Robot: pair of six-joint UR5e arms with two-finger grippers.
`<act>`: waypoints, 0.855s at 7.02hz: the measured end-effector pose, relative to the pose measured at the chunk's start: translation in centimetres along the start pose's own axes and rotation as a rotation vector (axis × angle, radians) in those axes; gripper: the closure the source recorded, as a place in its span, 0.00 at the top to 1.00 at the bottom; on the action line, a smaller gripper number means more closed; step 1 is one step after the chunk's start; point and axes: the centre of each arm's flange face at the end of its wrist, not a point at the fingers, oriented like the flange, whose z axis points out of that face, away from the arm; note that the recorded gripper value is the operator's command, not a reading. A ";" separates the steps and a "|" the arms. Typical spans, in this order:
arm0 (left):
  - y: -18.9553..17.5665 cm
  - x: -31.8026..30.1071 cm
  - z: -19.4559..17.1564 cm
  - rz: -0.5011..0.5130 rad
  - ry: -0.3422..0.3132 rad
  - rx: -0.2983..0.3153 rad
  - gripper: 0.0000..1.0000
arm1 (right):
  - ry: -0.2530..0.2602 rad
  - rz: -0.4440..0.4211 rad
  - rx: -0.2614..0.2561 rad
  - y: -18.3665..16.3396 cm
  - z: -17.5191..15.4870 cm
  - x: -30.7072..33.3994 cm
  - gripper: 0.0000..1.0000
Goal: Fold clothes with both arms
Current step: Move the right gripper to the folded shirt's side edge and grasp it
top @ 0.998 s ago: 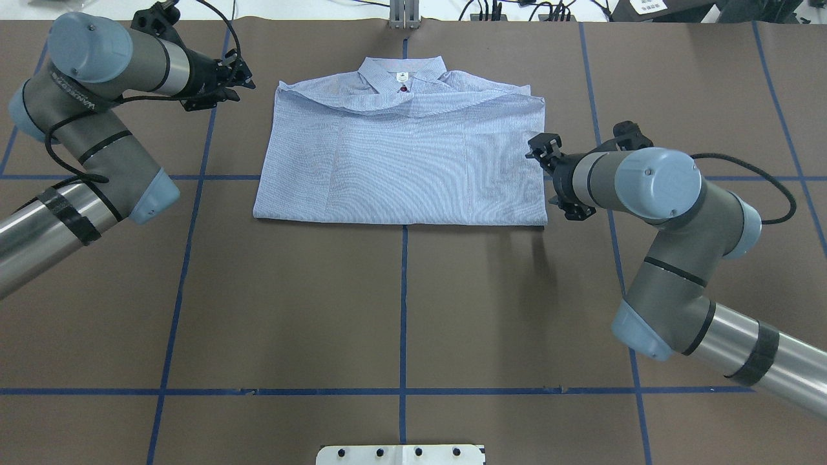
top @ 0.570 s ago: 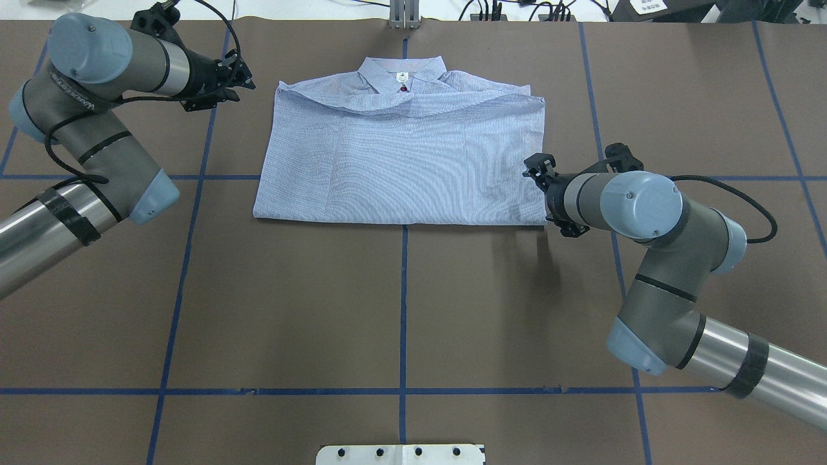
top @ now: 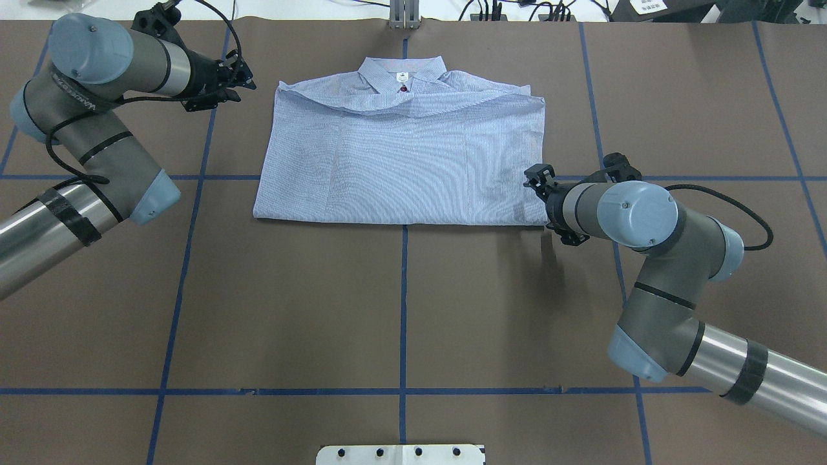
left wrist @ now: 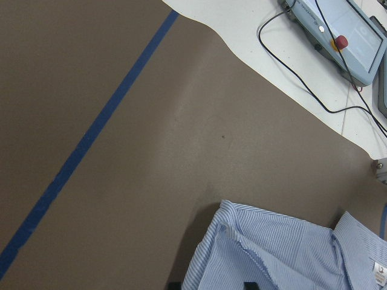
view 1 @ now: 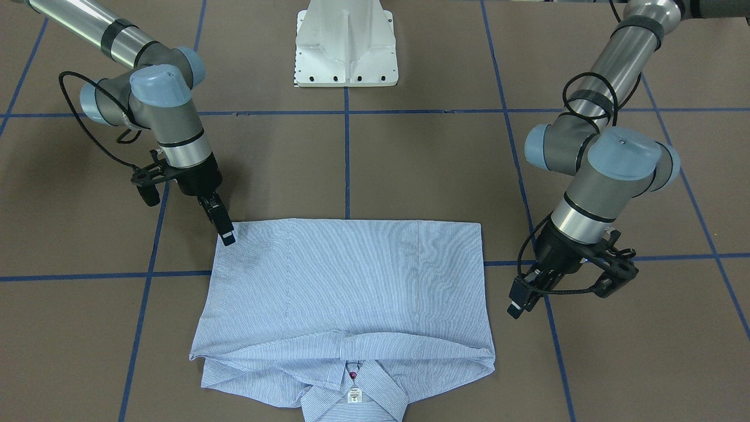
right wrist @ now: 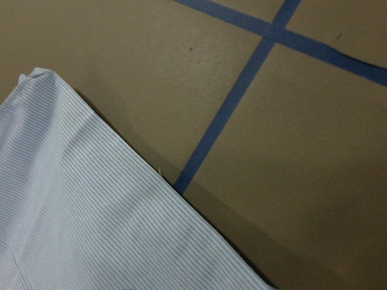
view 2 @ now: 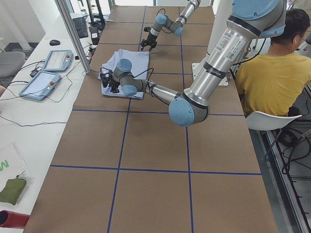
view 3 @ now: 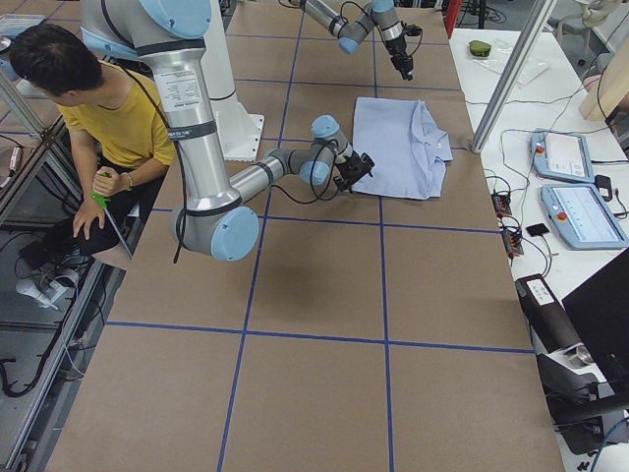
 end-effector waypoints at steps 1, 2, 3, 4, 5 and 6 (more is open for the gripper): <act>0.0 0.0 0.0 -0.002 0.000 0.000 0.46 | 0.001 -0.001 0.000 0.0 0.0 0.1 0.90; 0.0 0.1 0.0 -0.004 0.000 0.000 0.46 | 0.003 -0.001 0.000 0.1 0.1 0.2 0.88; 0.0 0.1 0.0 -0.005 0.001 0.000 0.46 | 0.005 -0.001 0.000 0.1 0.1 0.2 0.74; 0.0 0.1 0.0 -0.006 0.000 0.000 0.46 | 0.008 -0.002 0.000 0.2 0.1 0.4 0.41; 0.0 0.1 0.0 -0.006 0.001 0.000 0.46 | 0.011 -0.002 0.001 0.2 0.2 0.5 0.00; 0.0 0.2 0.0 -0.006 0.001 -0.001 0.47 | 0.012 -0.001 0.001 0.2 0.2 0.6 0.00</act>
